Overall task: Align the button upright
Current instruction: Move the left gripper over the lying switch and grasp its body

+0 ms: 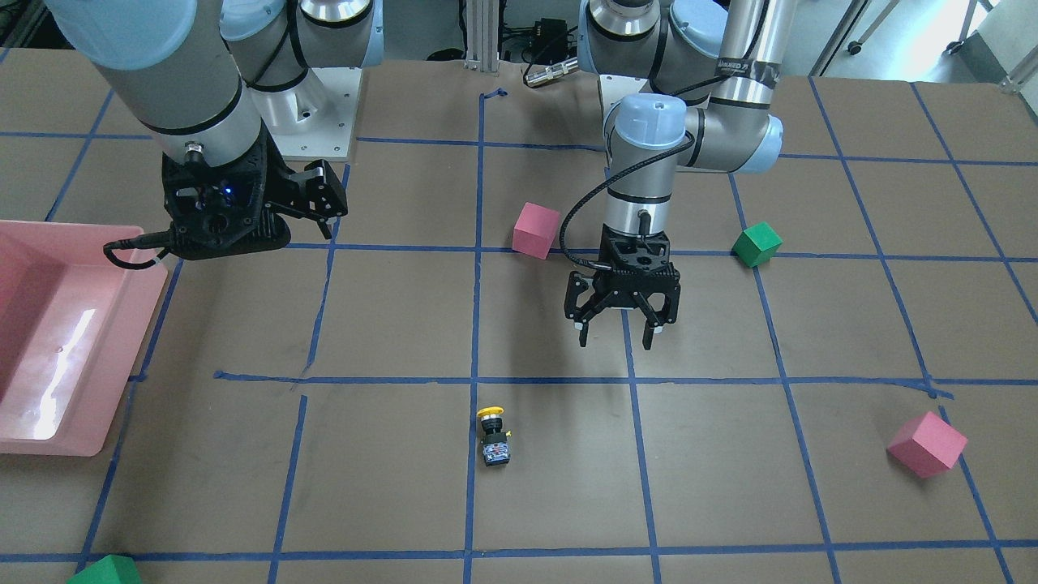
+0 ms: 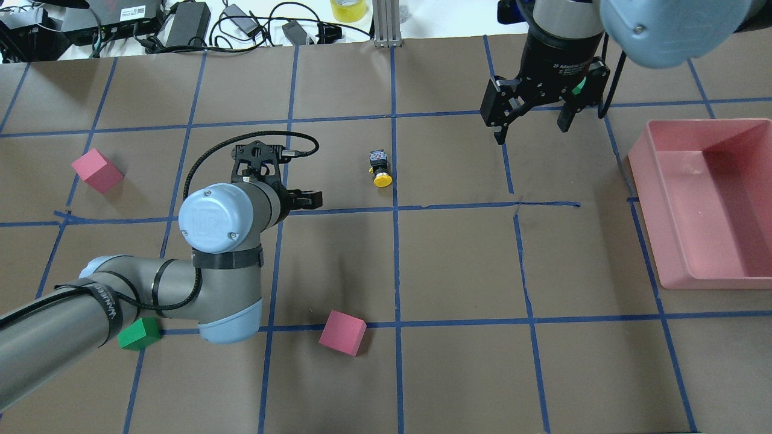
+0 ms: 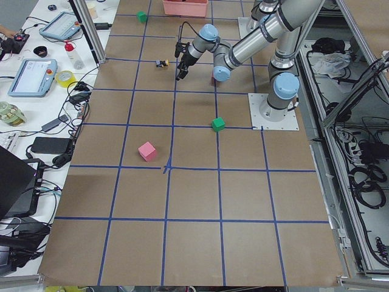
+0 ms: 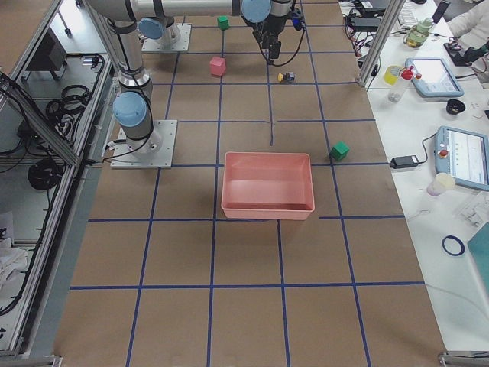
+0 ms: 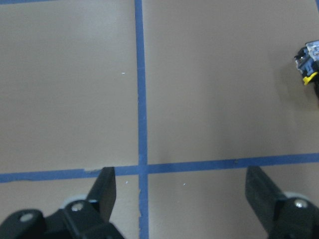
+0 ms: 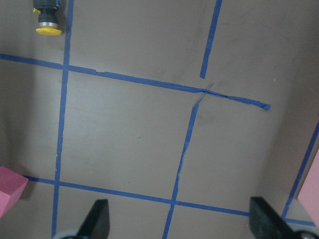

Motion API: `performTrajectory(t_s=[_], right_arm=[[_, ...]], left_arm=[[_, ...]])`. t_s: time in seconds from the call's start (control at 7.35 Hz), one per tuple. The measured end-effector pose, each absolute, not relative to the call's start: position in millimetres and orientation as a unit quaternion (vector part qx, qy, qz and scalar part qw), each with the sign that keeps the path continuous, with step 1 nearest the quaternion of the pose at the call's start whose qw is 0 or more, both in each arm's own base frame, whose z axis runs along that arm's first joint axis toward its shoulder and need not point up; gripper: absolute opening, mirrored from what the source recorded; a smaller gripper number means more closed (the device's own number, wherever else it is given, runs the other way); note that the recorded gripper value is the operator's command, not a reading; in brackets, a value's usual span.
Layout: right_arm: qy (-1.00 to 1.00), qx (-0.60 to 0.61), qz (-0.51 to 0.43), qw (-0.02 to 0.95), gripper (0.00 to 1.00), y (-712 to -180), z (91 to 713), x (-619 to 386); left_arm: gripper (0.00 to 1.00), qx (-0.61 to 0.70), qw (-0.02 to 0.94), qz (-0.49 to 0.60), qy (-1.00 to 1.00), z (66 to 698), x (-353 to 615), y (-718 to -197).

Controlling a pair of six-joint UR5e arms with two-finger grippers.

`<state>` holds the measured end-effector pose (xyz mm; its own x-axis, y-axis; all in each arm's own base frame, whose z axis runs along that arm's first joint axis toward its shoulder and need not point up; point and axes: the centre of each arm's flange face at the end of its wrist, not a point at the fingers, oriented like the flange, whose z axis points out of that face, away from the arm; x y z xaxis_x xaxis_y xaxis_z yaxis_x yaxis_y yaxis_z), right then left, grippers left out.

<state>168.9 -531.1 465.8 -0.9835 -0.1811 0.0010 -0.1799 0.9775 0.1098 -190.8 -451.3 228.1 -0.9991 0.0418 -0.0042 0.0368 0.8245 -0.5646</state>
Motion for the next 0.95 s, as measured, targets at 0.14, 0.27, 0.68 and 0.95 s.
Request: performTrajectory(t_s=[0.14,0.27,0.68,0.95], right_arm=[[-0.995,0.086,-0.054,0.018,1.00,-533,468,160],[-0.995,0.083,-0.049,0.025,1.00,-532,474,154],[-0.995,0.079,-0.033,0.041,1.00,-518,497,145],[-0.993,0.104,-0.043,0.040,1.00,-507,504,145]], left_arm=[[0.94,-0.021,0.009,0.312,-0.950,218,-204,-455],[0.96,-0.021,0.014,0.324,-0.946,207,-217,-459],[0.96,0.005,0.025,0.353,-0.935,183,-286,-497],[0.96,0.028,0.027,0.353,-0.935,160,-323,-497]])
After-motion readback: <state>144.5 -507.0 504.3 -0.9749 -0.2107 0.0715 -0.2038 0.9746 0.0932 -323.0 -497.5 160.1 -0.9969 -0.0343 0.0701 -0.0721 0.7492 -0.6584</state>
